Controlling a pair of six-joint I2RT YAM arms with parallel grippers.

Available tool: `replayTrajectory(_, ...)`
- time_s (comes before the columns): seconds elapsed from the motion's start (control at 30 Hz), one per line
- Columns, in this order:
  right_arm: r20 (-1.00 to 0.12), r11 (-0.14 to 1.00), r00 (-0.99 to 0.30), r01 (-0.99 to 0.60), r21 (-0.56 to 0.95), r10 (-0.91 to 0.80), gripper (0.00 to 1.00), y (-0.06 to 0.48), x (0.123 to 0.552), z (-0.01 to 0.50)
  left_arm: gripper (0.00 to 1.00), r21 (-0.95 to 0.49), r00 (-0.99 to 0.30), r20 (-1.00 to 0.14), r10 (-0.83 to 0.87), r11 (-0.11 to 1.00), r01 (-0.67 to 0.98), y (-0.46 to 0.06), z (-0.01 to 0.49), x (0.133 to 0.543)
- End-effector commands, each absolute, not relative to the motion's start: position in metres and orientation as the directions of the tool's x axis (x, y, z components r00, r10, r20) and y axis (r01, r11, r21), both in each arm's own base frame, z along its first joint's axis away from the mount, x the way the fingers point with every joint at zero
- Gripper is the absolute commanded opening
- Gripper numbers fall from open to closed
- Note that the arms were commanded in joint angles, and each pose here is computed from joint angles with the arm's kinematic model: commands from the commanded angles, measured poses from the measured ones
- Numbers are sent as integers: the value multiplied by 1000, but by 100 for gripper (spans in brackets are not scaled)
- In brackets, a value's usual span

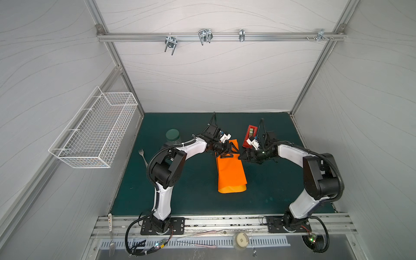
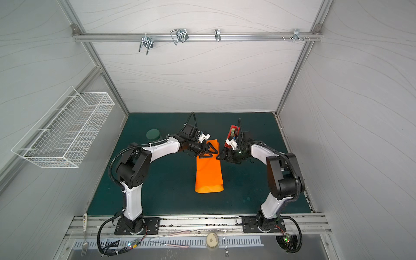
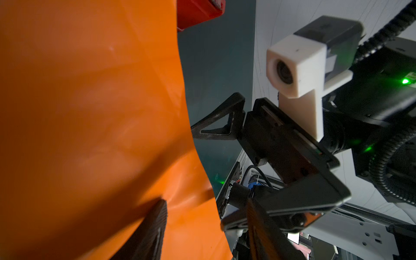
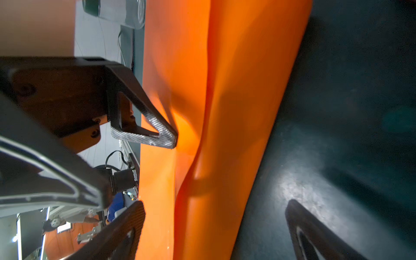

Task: Wrap a gift box in wrapping paper
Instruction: Fold the wrapping paper for the gift box.

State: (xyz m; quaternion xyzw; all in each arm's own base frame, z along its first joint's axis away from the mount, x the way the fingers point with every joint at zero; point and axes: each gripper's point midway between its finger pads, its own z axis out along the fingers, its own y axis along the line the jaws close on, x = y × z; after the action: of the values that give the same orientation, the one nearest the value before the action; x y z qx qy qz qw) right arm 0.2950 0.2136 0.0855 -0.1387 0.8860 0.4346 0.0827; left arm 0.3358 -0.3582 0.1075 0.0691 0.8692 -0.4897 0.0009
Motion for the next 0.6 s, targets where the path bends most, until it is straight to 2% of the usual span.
replayTrajectory(0.0, -253, 557, -948, -319, 767, -196, 98, 226, 294, 79, 61, -718, -997, 44, 59, 696, 10, -334, 31, 328)
replayTrajectory(0.23, -210, 564, -960, -278, 777, -184, 88, 233, 301, 66, 61, -723, -998, 34, 60, 691, 17, -335, 35, 329)
replayTrajectory(0.37, -179, 611, -966, -258, 748, -187, 82, 226, 299, 52, 61, -731, -997, 26, 66, 682, 26, -337, 41, 331)
replayTrajectory(0.57, -145, 645, -973, -226, 730, -177, 75, 216, 295, 40, 63, -749, -992, -64, 111, 652, 122, -345, 85, 342)
